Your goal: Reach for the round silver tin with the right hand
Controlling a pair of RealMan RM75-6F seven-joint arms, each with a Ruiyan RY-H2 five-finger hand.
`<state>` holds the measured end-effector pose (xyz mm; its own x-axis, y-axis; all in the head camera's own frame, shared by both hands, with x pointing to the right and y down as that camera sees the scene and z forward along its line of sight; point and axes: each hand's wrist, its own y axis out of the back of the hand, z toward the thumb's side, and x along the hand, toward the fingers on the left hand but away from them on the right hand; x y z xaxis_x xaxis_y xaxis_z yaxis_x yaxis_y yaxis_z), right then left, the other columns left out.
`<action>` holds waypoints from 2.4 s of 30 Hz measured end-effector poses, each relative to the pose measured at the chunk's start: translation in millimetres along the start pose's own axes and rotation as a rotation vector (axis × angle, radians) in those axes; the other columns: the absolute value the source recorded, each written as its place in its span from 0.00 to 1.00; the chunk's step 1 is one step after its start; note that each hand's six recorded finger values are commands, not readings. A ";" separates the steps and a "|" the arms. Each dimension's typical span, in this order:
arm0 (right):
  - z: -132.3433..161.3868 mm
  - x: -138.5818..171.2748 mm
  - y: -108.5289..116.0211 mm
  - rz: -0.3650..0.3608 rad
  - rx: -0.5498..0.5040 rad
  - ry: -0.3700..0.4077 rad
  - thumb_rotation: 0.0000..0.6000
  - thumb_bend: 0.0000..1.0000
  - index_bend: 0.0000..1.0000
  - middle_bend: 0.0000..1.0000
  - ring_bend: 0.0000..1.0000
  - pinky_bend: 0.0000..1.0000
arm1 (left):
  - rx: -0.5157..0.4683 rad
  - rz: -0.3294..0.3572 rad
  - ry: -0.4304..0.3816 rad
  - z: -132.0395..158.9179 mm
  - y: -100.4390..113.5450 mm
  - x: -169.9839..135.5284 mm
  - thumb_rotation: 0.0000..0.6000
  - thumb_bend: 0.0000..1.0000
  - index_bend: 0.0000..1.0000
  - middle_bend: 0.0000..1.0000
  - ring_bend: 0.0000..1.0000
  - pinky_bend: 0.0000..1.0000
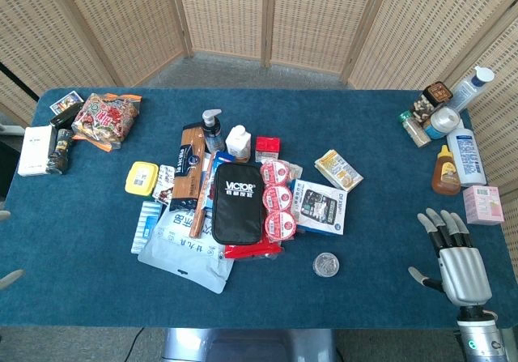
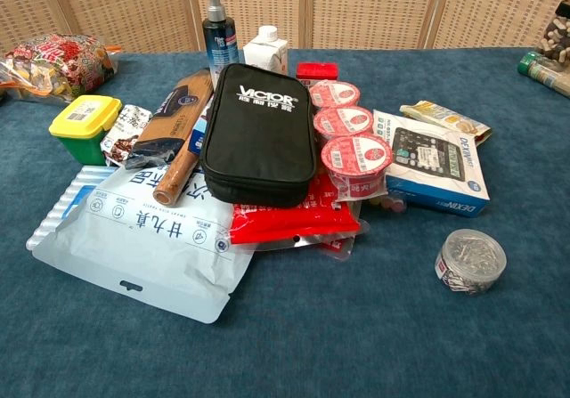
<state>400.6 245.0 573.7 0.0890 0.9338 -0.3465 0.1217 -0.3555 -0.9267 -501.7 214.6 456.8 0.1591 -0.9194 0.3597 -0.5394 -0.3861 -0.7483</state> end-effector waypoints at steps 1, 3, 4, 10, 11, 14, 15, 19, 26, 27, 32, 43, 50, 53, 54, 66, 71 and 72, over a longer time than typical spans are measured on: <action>-0.4 -0.1 -0.8 0.003 0.001 0.000 1.00 0.00 0.10 0.04 0.00 0.00 | 0.001 -0.001 0.000 0.0 -0.2 0.1 1.00 0.00 0.24 0.00 0.00 0.00; -1.7 -0.2 -2.4 0.010 0.003 -0.001 1.00 0.00 0.11 0.04 0.00 0.00 | 0.004 -0.004 0.002 0.0 -1.2 0.2 1.00 0.00 0.24 0.00 0.00 0.00; -2.2 -0.3 -3.2 0.013 0.004 -0.001 1.00 0.00 0.11 0.04 0.00 0.00 | 0.004 -0.005 0.003 0.0 -1.6 0.4 1.00 0.00 0.24 0.00 0.00 0.00; 4.1 2.2 -11.7 0.064 -0.016 0.051 1.00 0.00 0.11 0.05 0.00 0.00 | 0.017 -0.015 0.008 0.2 -5.3 1.9 1.00 0.00 0.24 0.00 0.00 0.00; 7.3 3.4 -14.3 0.081 -0.027 0.072 1.00 0.00 0.11 0.05 0.00 0.00 | 0.020 -0.019 0.010 0.2 -6.7 2.6 1.00 0.00 0.24 0.00 0.00 0.00; 15.4 4.8 -21.1 0.128 -0.058 0.128 1.00 0.00 0.13 0.06 0.00 0.00 | 0.028 -0.032 0.015 0.0 -10.5 4.5 1.00 0.00 0.24 0.00 0.00 0.00; 17.8 5.0 -23.3 0.143 -0.069 0.145 1.00 0.00 0.14 0.06 0.00 0.00 | 0.030 -0.035 0.016 0.1 -11.5 4.8 1.00 0.00 0.24 0.00 0.00 0.00; 28.9 6.5 -35.2 0.219 -0.092 0.214 1.00 0.00 0.14 0.06 0.00 0.00 | 0.032 -0.036 0.020 0.3 -12.4 5.3 1.00 0.00 0.24 0.00 0.00 0.00; 49.0 6.4 -59.0 0.333 -0.083 0.298 1.00 0.00 0.14 0.07 0.00 0.00 | 0.036 -0.050 0.028 -2.1 -12.7 6.1 1.00 0.00 0.24 0.00 0.00 0.00; 51.9 5.1 -62.2 0.345 -0.082 0.306 1.00 0.00 0.13 0.07 0.00 0.00 | 0.036 -0.049 0.029 -2.4 -12.6 6.2 1.00 0.00 0.24 0.00 0.00 0.00; 71.5 -6.2 -72.2 0.366 -0.078 0.342 1.00 0.00 0.09 0.06 0.00 0.00 | 0.036 -0.048 0.033 -3.2 -12.0 6.5 1.00 0.00 0.24 0.00 0.00 0.00; 107.8 -15.1 -93.3 0.399 -0.077 0.392 1.00 0.00 0.09 0.13 0.02 0.00 | 0.029 -0.042 0.039 -5.8 -8.9 6.9 1.00 0.00 0.24 0.00 0.00 0.00; 113.0 -21.8 -107.3 0.427 -0.084 0.386 1.00 0.00 0.10 0.13 0.02 0.00 | 0.026 -0.042 0.044 -7.7 -7.9 7.9 1.00 0.00 0.24 0.00 0.00 0.00; 114.2 -24.7 -109.7 0.431 -0.080 0.391 1.00 0.00 0.10 0.14 0.02 0.00 | 0.026 -0.042 0.046 -8.3 -8.2 8.2 1.00 0.00 0.24 0.00 0.00 0.00; 114.3 -25.5 -110.4 0.432 -0.077 0.392 1.00 0.00 0.10 0.14 0.03 0.01 | 0.026 -0.043 0.046 -8.4 -8.4 8.4 1.00 0.00 0.24 0.00 0.00 0.00; 110.6 -32.8 -119.9 0.437 -0.106 0.379 1.00 0.00 0.18 0.30 0.24 0.26 | 0.035 -0.048 0.051 -8.5 -11.2 9.7 1.00 0.00 0.24 0.00 0.00 0.00; 110.8 -33.5 -122.8 0.425 -0.112 0.382 1.00 0.00 0.22 0.36 0.33 0.36 | 0.040 -0.051 0.050 -7.8 -12.6 9.8 1.00 0.00 0.24 0.00 0.00 0.00; 110.7 -33.7 -122.9 0.420 -0.113 0.381 1.00 0.00 0.24 0.37 0.35 0.38 | 0.039 -0.051 0.051 -7.8 -12.6 9.9 1.00 0.00 0.24 0.00 0.00 0.00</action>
<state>273.2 261.7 683.1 0.4998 0.6385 -0.5853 0.1015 -0.7142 -0.6925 -499.8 211.0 474.1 0.1427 -0.8940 0.4247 -0.4985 -0.4356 -0.7495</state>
